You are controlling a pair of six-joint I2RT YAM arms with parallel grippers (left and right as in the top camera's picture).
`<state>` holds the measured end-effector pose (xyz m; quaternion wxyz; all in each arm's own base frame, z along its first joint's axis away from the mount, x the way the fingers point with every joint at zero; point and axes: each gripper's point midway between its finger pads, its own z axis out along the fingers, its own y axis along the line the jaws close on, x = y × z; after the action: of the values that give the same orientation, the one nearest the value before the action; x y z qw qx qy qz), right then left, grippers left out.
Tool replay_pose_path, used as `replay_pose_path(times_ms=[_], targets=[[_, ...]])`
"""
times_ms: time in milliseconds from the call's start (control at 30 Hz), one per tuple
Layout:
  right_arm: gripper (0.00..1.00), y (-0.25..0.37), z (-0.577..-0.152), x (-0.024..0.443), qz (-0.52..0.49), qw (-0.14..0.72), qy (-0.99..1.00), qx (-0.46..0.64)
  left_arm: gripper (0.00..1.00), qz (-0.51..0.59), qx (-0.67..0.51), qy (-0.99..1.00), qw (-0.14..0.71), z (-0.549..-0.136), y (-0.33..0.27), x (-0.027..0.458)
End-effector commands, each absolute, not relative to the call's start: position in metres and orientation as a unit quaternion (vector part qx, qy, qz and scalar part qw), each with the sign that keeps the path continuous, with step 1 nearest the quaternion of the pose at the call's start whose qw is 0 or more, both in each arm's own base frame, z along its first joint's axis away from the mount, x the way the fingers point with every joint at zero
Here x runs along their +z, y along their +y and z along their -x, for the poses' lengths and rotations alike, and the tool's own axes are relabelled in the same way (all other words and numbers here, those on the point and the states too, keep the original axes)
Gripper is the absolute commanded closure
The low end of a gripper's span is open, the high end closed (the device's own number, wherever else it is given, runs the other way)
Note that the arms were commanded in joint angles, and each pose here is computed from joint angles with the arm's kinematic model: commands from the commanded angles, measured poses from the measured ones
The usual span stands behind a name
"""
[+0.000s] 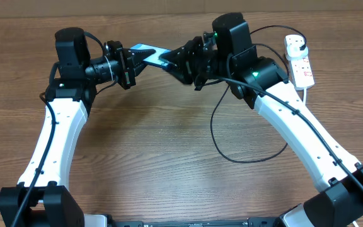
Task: Plug charger to phone and switch on socket
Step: 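Bring the left gripper to the phone and grasp it from the right gripper, then release the phone from the right gripper and pull the left gripper back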
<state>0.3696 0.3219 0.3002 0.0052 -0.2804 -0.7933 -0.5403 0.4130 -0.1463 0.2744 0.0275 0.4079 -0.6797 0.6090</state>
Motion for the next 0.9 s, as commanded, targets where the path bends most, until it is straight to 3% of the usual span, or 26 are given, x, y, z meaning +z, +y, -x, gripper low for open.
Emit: replay_pose_path(times_ms=[0,233,333,567,800,867], targets=[[0.53,0.327,-0.352,0.336,0.226,0.0,-0.788,-0.573,0.96,-0.403,0.611,-0.681,0.017,-0.416,-0.146,0.277],[0.17,0.325,-0.355,0.336,0.19,-0.034,-0.799,-0.57,0.96,-0.401,0.603,-0.689,-0.017,-0.422,-0.139,0.274],[0.07,0.314,-0.364,0.328,0.176,-0.07,-0.812,-0.552,0.96,-0.378,0.593,-0.707,-0.071,-0.429,-0.127,0.271],[0.06,0.246,-0.386,0.275,0.185,-0.146,-0.876,-0.42,0.95,-0.33,0.555,-0.752,-0.135,-0.427,-0.098,0.253],[0.05,0.144,-0.384,0.216,0.249,-0.202,-0.933,-0.163,0.96,-0.153,0.486,-0.832,-0.222,-0.411,-0.096,0.23],[0.0,0.124,-0.38,0.211,0.263,-0.212,-0.935,-0.109,0.96,-0.107,0.47,-0.847,-0.226,-0.403,-0.1,0.221]])
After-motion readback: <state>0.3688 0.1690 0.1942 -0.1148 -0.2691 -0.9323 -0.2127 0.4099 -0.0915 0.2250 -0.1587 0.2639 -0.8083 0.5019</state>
